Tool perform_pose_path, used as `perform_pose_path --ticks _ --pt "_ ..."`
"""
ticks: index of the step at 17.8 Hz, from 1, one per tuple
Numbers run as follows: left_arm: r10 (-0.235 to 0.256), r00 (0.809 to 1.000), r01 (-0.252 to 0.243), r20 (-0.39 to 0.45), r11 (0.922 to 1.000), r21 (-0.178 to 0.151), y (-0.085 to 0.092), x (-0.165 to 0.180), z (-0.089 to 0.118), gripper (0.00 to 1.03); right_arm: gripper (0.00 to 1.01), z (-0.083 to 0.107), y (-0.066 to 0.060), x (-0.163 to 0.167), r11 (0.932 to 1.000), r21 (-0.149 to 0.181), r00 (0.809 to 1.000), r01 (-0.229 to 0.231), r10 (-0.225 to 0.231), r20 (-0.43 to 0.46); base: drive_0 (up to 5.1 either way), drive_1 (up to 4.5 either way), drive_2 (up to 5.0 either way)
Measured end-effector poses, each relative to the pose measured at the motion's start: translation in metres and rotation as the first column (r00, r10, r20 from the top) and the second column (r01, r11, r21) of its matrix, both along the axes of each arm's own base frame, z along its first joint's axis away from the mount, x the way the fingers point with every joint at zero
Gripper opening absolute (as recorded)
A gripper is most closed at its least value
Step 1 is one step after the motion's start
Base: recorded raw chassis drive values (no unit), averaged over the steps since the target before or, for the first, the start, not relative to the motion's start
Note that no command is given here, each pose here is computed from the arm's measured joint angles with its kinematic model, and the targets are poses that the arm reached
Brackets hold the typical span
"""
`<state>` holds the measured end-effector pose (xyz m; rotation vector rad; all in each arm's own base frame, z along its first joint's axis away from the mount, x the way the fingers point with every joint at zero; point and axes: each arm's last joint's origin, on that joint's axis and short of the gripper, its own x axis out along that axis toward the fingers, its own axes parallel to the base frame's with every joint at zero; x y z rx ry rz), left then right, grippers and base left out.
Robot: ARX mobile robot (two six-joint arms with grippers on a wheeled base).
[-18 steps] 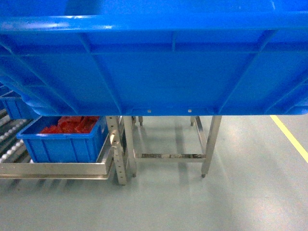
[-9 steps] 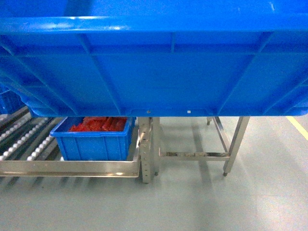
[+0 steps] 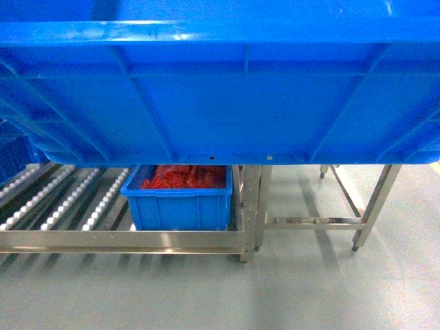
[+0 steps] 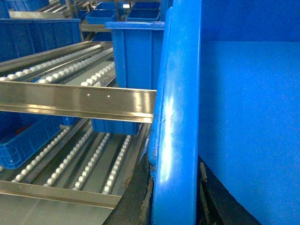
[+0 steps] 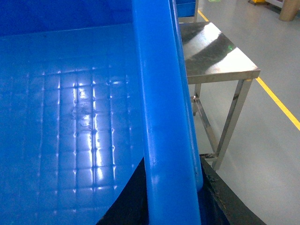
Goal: Place box next to blue box on left shelf
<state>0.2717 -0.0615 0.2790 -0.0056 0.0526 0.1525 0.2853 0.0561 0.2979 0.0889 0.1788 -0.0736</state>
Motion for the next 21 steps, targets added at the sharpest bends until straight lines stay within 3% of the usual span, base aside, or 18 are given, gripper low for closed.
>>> perform_pose_path --ticks 21 --pt "0.002 1.000 -0.002 -0.001 1.0000 0.002 0.0001 0.0000 0.0000 0.14 0.21 -0.0002 -0.0001 0.0000 1.0000 -0.001 1.000 0.003 -0.003 -0.002 -5.0 2.41 2.4"
